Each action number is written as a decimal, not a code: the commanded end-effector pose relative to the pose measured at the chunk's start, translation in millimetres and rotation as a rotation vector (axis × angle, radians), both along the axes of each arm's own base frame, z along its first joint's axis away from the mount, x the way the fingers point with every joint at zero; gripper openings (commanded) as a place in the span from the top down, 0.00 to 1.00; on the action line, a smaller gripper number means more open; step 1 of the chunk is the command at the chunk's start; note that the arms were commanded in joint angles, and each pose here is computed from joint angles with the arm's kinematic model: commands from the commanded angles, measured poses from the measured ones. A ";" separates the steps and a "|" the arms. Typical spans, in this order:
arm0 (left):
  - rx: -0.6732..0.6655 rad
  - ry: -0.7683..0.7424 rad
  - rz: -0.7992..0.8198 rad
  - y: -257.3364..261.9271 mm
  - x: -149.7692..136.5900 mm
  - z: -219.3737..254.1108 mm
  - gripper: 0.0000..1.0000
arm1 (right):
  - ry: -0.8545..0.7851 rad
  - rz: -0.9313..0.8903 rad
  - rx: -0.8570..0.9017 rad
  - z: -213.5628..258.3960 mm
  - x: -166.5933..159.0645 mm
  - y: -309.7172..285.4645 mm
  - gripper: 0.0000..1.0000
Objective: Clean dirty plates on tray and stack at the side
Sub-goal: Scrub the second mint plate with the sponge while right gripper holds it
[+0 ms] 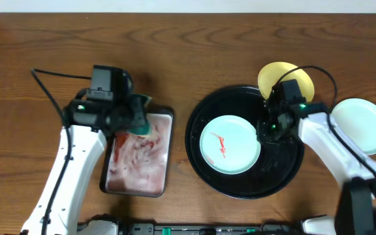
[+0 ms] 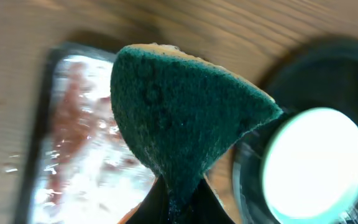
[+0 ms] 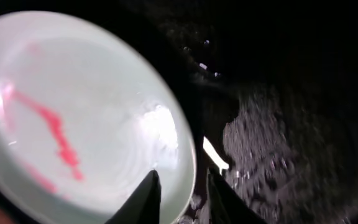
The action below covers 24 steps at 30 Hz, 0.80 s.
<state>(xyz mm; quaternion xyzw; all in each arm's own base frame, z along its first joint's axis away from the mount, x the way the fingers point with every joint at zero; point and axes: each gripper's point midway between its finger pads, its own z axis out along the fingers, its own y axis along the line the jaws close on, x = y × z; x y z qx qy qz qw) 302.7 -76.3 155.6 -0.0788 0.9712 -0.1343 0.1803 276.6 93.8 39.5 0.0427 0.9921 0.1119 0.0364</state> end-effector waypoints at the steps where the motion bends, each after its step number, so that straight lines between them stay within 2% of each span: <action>1: -0.074 0.003 -0.113 -40.0 -7.6 6.7 0.93 | 0.057 0.003 0.031 -20.3 -1.0 1.2 0.80; 5: -0.098 0.031 -0.157 -74.1 -14.2 -2.1 0.93 | 0.065 0.025 0.048 -36.1 4.9 5.3 0.86; 9: -0.132 0.047 -0.198 -116.8 -15.3 -14.5 0.93 | 0.056 0.041 0.078 -45.0 11.3 11.5 0.99; 13: -0.163 0.103 -0.196 -157.3 -17.1 -40.4 0.92 | 0.060 0.032 0.021 -54.2 12.9 2.3 0.99; 17: -0.252 0.154 -0.272 -198.7 -22.0 -60.9 0.93 | 0.074 0.027 -0.047 -64.8 11.8 -9.0 0.99; 24: -0.326 0.275 -0.264 -241.1 -26.8 -116.1 0.93 | 0.073 0.028 -0.082 -69.3 12.8 -14.0 0.99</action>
